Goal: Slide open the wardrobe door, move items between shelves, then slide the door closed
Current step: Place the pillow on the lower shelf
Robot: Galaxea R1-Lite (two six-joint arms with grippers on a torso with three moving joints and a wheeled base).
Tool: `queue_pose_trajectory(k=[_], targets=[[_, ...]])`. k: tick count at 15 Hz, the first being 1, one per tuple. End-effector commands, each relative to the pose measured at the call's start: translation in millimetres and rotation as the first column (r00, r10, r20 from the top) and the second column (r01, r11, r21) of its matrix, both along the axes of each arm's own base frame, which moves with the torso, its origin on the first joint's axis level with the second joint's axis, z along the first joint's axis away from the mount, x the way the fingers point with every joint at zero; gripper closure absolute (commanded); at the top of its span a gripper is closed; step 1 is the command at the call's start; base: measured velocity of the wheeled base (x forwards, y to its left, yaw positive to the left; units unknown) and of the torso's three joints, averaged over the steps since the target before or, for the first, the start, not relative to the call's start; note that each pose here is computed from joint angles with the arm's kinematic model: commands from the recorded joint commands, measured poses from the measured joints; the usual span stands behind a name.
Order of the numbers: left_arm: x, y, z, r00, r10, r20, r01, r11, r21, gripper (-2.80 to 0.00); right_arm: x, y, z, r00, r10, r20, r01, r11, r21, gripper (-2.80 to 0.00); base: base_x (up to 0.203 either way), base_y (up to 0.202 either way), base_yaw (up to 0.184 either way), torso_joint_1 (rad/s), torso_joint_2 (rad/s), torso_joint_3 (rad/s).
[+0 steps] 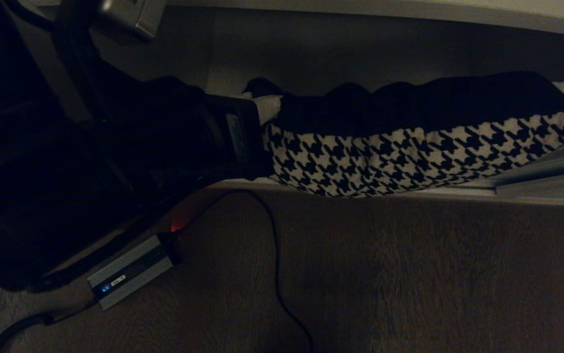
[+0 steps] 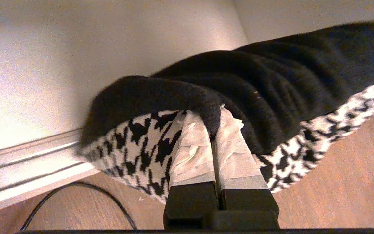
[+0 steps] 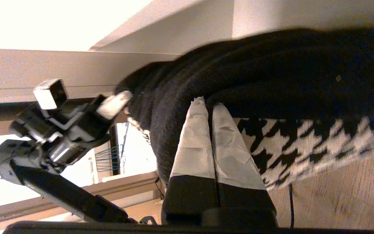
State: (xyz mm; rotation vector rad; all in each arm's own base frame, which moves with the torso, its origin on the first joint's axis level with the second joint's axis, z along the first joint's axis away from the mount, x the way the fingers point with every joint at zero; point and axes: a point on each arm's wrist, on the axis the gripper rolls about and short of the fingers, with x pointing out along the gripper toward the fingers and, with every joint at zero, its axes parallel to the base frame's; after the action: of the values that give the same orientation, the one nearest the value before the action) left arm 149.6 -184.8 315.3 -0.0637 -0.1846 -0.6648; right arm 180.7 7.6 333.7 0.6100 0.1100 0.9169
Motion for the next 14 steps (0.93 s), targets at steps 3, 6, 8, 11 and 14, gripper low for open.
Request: queue_pose_trajectory(k=[3, 6, 8, 11, 14], targets=[[-0.3, 0.8, 2.0, 1.0, 0.005, 0.017, -0.005, 1.0, 0.006, 0.0, -4.0, 0.2, 0.9, 1.0, 0.005, 0.006, -0.005, 1.0, 0.002, 0.0, 0.0, 0.0, 0.0, 0.0, 0.0, 0.0], [1.2, -0.2, 0.8, 1.0, 0.009, 0.025, -0.009, 1.0, 0.019, 0.0, -10.9, 0.7, 0.3, 1.0, 0.006, 0.014, -0.006, 1.0, 0.0, 0.0, 0.0, 0.0, 0.0, 0.0, 0.0, 0.0], [0.5, 0.6, 0.5, 0.999, 0.008, 0.036, -0.009, 1.0, 0.011, 0.0, -15.5, 1.0, -3.3, 1.0, 0.007, 0.009, -0.007, 1.0, 0.0, 0.0, 0.0, 0.0, 0.0, 0.0, 0.0, 0.0], [1.6, -0.8, -1.1, 0.999, 0.01, 0.042, -0.011, 1.0, 0.021, 0.0, -12.5, 0.8, -4.2, 1.0, 0.007, 0.021, -0.007, 1.0, -0.001, 0.0, 0.0, 0.0, 0.0, 0.0, 0.0, 0.0], [8.0, -1.5, -1.7, 0.998, 0.03, 0.057, -0.031, 1.0, 0.002, 0.0, -6.2, 0.4, -4.6, 1.0, 0.007, 0.02, -0.007, 1.0, -0.001, 0.0, 0.0, 0.0, 0.0, 0.0, 0.0, 0.0]])
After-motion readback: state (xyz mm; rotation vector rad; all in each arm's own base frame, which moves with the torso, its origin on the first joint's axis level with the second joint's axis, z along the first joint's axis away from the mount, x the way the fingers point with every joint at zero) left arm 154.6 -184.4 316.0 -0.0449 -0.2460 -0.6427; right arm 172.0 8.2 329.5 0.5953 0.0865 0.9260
